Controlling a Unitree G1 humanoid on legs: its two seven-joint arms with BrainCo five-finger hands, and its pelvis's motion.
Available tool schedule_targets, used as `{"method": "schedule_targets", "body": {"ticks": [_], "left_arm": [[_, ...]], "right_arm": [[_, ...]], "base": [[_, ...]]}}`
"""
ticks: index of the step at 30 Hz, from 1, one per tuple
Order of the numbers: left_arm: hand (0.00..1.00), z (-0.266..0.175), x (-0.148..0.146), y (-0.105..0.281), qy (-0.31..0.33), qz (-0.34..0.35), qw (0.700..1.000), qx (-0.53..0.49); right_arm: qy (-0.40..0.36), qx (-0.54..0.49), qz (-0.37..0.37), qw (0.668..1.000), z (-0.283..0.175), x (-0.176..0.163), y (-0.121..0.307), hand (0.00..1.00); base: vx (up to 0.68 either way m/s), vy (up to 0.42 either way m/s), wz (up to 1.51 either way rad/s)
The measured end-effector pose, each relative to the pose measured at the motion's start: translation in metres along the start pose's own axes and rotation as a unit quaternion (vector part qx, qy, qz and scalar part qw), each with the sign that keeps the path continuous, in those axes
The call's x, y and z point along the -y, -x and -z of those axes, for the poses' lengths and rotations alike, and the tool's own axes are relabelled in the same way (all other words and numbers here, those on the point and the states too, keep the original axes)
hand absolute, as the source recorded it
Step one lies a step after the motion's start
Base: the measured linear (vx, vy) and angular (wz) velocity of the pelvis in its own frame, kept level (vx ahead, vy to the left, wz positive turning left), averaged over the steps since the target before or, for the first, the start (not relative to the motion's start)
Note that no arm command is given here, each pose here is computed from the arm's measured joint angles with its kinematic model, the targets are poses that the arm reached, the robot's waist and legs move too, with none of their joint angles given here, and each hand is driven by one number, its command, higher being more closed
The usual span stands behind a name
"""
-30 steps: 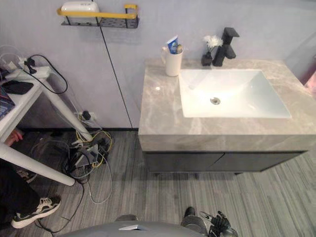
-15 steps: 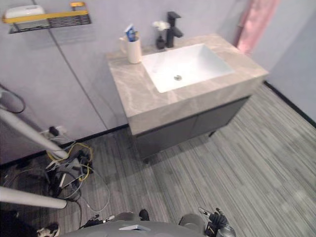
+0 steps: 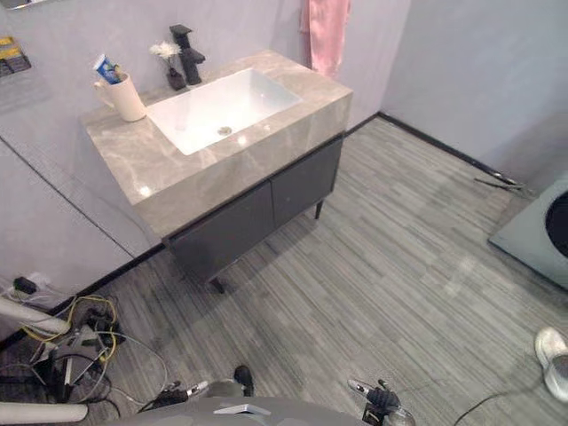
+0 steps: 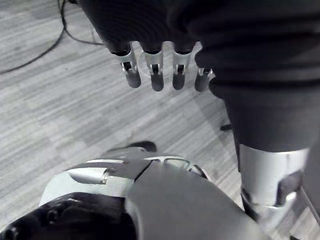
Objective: Organize washtable
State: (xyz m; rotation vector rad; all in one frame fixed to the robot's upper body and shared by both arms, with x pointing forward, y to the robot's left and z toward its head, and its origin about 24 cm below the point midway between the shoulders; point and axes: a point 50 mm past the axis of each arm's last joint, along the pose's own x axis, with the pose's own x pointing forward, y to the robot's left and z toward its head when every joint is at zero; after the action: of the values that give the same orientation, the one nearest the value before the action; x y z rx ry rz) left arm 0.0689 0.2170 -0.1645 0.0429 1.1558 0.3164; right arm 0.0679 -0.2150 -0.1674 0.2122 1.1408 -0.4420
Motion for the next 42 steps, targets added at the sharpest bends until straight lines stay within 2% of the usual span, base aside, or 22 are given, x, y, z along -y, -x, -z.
{"method": "schedule_targets", "body": {"ticks": [7, 12, 15, 19, 22, 26, 29, 31, 36, 37, 42], "left_arm": [[0.0, -0.002, 0.01, 0.0, 0.014, 0.022, 1.0, 0.004], [0.0, 0.028, 0.004, 0.006, 0.103, -0.002, 0.993, -0.048], [0.0, 0.046, 0.0, 0.012, 0.12, -0.014, 0.99, -0.072], [0.0, 0.04, 0.0, 0.01, 0.098, -0.008, 0.993, -0.062], [0.0, 0.013, 0.004, 0.003, 0.053, 0.013, 0.998, -0.02], [0.0, -0.003, 0.004, 0.0, 0.045, 0.017, 0.999, 0.008], [0.0, -0.001, -0.001, 0.0, 0.065, 0.009, 0.998, 0.004], [0.0, 0.008, 0.007, 0.001, 0.059, 0.025, 0.998, -0.014], [0.0, 0.017, 0.013, 0.003, 0.056, 0.038, 0.997, -0.034], [0.0, 0.025, -0.005, 0.003, 0.043, 0.022, 0.997, -0.055], [0.0, 0.024, -0.005, 0.003, 0.044, 0.022, 0.997, -0.055]], "right_arm": [[-0.049, -0.005, 0.048, 0.998, 0.005, 0.026, 0.003, 0.0], [-0.074, -0.02, 0.053, 0.996, 0.019, 0.028, 0.006, 0.0], [-0.074, -0.004, 0.041, 0.996, 0.013, 0.024, 0.006, 0.0], [-0.073, -0.003, 0.025, 0.997, 0.013, 0.017, 0.005, 0.0], [-0.063, 0.016, 0.016, 0.998, 0.002, 0.013, 0.004, 0.0], [-0.057, 0.027, 0.005, 0.998, -0.007, 0.005, 0.002, 0.0], [-0.064, 0.024, 0.003, 0.998, -0.005, 0.002, 0.002, 0.0], [-0.077, 0.026, 0.011, 0.997, -0.006, 0.008, 0.001, 0.0], [-0.148, -0.008, 0.044, 0.988, 0.013, 0.024, 0.004, 0.0], [-0.15, -0.031, 0.022, 0.988, 0.023, 0.013, 0.004, 0.0], [-0.15, -0.032, 0.022, 0.988, 0.023, 0.013, 0.004, 0.0]], "base": [[-0.09, 0.005, -0.93], [0.23, 0.049, -0.93], [0.27, -0.011, -0.94], [0.23, -0.011, -0.57], [0.16, 0.009, -0.25], [0.13, -0.04, -0.14], [0.1, -0.098, -0.37], [0.12, -0.106, -0.39], [0.11, -0.029, -0.15], [0.0, 0.0, 0.0], [0.0, 0.0, -0.01]]}}
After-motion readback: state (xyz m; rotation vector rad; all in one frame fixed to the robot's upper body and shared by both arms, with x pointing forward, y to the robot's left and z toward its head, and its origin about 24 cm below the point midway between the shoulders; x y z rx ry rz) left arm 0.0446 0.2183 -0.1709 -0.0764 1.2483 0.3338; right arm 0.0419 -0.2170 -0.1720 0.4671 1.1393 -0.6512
